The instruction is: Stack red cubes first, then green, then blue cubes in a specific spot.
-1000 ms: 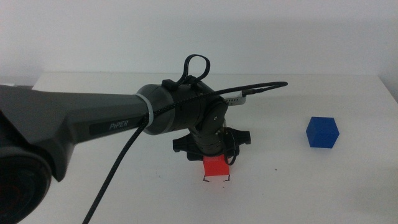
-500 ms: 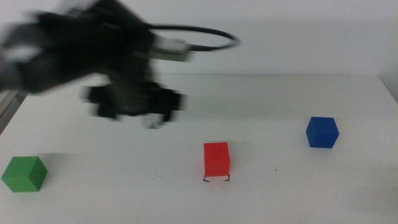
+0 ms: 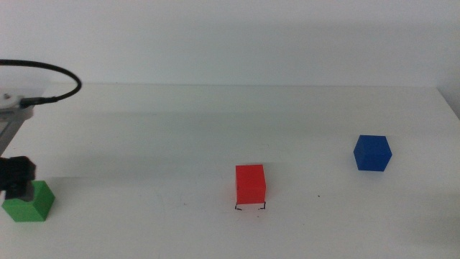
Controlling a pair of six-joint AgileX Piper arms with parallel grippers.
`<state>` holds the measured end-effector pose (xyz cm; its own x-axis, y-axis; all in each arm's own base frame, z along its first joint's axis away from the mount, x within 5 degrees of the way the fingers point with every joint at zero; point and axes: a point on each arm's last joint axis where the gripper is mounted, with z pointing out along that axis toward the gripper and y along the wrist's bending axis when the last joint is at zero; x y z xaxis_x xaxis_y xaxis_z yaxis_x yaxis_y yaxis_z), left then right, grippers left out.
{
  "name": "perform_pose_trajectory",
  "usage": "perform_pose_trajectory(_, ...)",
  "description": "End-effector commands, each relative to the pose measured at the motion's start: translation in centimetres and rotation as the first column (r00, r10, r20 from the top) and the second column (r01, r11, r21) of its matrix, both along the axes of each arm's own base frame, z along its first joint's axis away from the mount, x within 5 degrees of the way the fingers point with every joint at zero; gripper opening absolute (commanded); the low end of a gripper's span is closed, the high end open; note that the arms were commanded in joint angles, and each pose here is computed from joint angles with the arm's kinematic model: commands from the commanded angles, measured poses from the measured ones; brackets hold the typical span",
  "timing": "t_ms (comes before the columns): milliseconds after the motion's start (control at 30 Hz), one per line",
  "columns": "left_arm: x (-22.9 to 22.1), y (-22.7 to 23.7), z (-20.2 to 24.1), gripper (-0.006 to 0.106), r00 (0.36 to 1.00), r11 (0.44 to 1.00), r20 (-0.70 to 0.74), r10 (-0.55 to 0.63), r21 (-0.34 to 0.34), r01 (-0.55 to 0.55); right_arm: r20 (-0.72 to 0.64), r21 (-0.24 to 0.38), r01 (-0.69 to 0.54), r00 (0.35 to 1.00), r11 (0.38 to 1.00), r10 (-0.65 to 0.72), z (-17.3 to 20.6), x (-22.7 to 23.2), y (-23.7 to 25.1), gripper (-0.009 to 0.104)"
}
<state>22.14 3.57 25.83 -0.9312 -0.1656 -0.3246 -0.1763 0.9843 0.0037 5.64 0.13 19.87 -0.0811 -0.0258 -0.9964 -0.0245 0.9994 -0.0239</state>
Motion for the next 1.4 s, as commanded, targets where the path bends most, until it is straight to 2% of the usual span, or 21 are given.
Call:
perform_pose_trajectory(0,0.6,1.2,-0.6,0.094,0.999,1.0,0.032,0.006,0.007,-0.006,0.01,-0.018,0.005,1.0,1.0,-0.005,0.0,0.0,0.0,0.093)
perform_pose_trajectory(67,1.1,2.2,-1.3,0.094,1.0,1.0,0.02,0.0,0.018,-0.001,0.01,-0.018,0.005,1.0,1.0,-0.005,0.0,0.0,0.0,0.093)
perform_pose_trajectory(333,3.3,2.8,-4.7,0.094,0.998,0.999,-0.048,-0.039,-0.023,0.038,0.01,-0.018,0.005,1.0,1.0,-0.005,0.0,0.0,0.0,0.093)
perform_pose_trajectory(533,4.6,3.1,-5.5,0.094,0.996,0.998,-0.074,-0.059,-0.033,0.057,0.01,-0.018,0.005,1.0,1.0,-0.005,0.0,0.0,0.0,0.093)
perform_pose_trajectory(767,5.9,3.6,-6.7,0.094,0.998,0.998,-0.038,-0.057,-0.007,0.057,0.01,-0.018,0.005,1.0,1.0,-0.005,0.0,0.0,0.0,0.093)
perform_pose_trajectory(1067,7.2,3.8,-9.3,0.092,0.997,0.999,-0.054,-0.049,-0.023,0.048,0.01,-0.018,0.005,1.0,1.0,-0.005,0.0,0.0,0.0,0.093)
perform_pose_trajectory(1167,7.5,3.9,-9.7,0.081,0.998,0.999,-0.049,-0.048,-0.02,0.047,0.01,-0.018,0.005,1.0,1.0,-0.005,0.0,0.0,0.0,0.093)
perform_pose_trajectory(1233,7.6,3.8,-9.5,0.065,0.998,0.998,-0.046,-0.053,-0.026,0.052,0.01,-0.018,0.005,1.0,1.0,-0.005,0.0,0.0,0.0,0.093)
perform_pose_trajectory(1333,7.9,3.1,-8.0,0.036,0.997,0.996,-0.062,-0.054,-0.08,0.049,0.01,-0.018,0.005,1.0,1.0,-0.005,0.0,0.0,0.0,0.093)
perform_pose_trajectory(1367,8.1,2.3,-7.2,0.029,0.996,0.994,-0.055,-0.073,-0.084,0.069,0.01,-0.018,0.005,1.0,1.0,-0.005,0.0,0.0,0.0,0.093)
